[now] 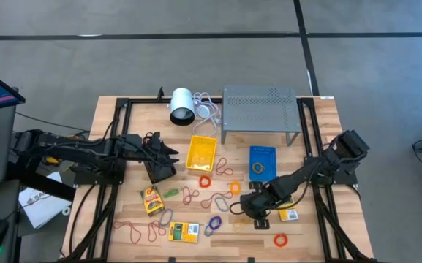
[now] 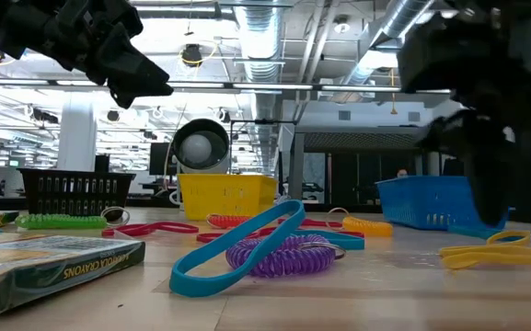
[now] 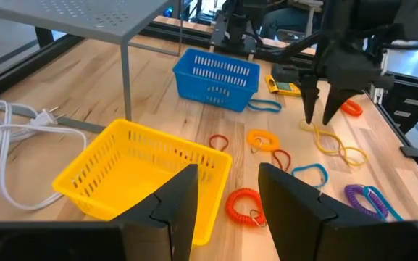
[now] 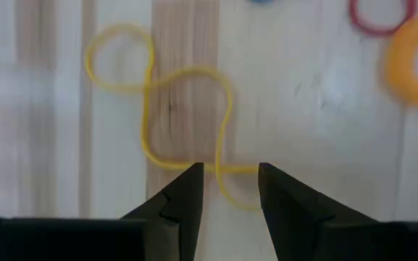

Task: Pick & Place Office Desk Supplies
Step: Put the yellow rubber band into the yellow basket

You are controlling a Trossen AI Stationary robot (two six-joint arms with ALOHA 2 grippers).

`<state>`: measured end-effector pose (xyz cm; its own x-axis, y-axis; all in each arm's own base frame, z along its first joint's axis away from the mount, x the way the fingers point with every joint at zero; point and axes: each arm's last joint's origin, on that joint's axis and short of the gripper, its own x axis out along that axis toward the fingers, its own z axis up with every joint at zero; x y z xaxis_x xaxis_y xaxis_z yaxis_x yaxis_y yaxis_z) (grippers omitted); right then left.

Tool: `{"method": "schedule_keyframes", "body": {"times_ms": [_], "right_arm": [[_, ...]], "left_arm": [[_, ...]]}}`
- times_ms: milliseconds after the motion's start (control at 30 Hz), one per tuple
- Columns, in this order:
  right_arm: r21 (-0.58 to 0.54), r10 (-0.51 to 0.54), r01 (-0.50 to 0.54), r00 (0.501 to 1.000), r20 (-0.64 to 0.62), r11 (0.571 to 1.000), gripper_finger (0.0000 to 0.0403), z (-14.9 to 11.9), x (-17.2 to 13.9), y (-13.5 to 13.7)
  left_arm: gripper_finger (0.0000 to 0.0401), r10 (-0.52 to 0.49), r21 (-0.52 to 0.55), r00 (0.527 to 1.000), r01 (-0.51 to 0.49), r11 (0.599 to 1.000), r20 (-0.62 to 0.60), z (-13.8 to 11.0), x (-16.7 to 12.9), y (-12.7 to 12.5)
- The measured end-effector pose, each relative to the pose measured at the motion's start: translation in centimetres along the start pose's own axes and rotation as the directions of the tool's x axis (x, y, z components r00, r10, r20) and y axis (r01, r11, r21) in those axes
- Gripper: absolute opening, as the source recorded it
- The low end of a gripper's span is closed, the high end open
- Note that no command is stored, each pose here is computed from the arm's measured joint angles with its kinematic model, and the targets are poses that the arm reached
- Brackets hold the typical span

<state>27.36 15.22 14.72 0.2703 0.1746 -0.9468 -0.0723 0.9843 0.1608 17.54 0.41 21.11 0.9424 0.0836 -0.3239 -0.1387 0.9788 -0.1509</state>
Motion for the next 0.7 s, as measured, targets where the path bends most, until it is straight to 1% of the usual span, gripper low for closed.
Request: {"method": "schedule_keyframes", "body": {"times_ms": [233, 433, 533, 633, 667, 700], "right_arm": [[-0.007, 0.026, -0.026, 0.997, -0.071, 1.000, 0.0128, -0.4, 1.7, 0.3], [-0.018, -0.033, 0.032, 0.998, -0.056, 0.999, 0.0122, -0.5, 2.2, 0.4], [-0.001, -0.044, 0.044, 0.998, -0.048, 0.999, 0.0092, -0.4, 2.1, 0.1], [0.000, -0.059, 0.059, 0.997, -0.049, 0.998, 0.0028, -0.4, 2.1, -0.1], [-0.005, -0.067, 0.067, 0.997, -0.047, 0.998, 0.0015, -0.5, 2.1, -0.1], [-0.008, -0.073, 0.072, 0.996, -0.045, 0.997, 0.0011, -0.5, 2.1, 0.0]], "left_arm": [[0.0142, 0.002, 0.000, 1.000, -0.002, 1.000, -0.011, -0.1, 0.0, 0.0], [0.0142, 0.002, 0.000, 1.000, -0.002, 1.000, -0.008, -0.1, 0.0, 0.0], [0.0142, 0.002, -0.003, 1.000, -0.002, 1.000, -0.007, -0.1, 0.0, 0.0], [0.0142, 0.002, -0.003, 1.000, -0.002, 1.000, -0.007, -0.1, 0.0, 0.0], [0.0142, 0.002, -0.003, 1.000, -0.002, 1.000, -0.007, -0.1, 0.0, 0.0], [0.0142, 0.002, -0.003, 1.000, -0.002, 1.000, -0.007, -0.1, 0.0, 0.0]]}}
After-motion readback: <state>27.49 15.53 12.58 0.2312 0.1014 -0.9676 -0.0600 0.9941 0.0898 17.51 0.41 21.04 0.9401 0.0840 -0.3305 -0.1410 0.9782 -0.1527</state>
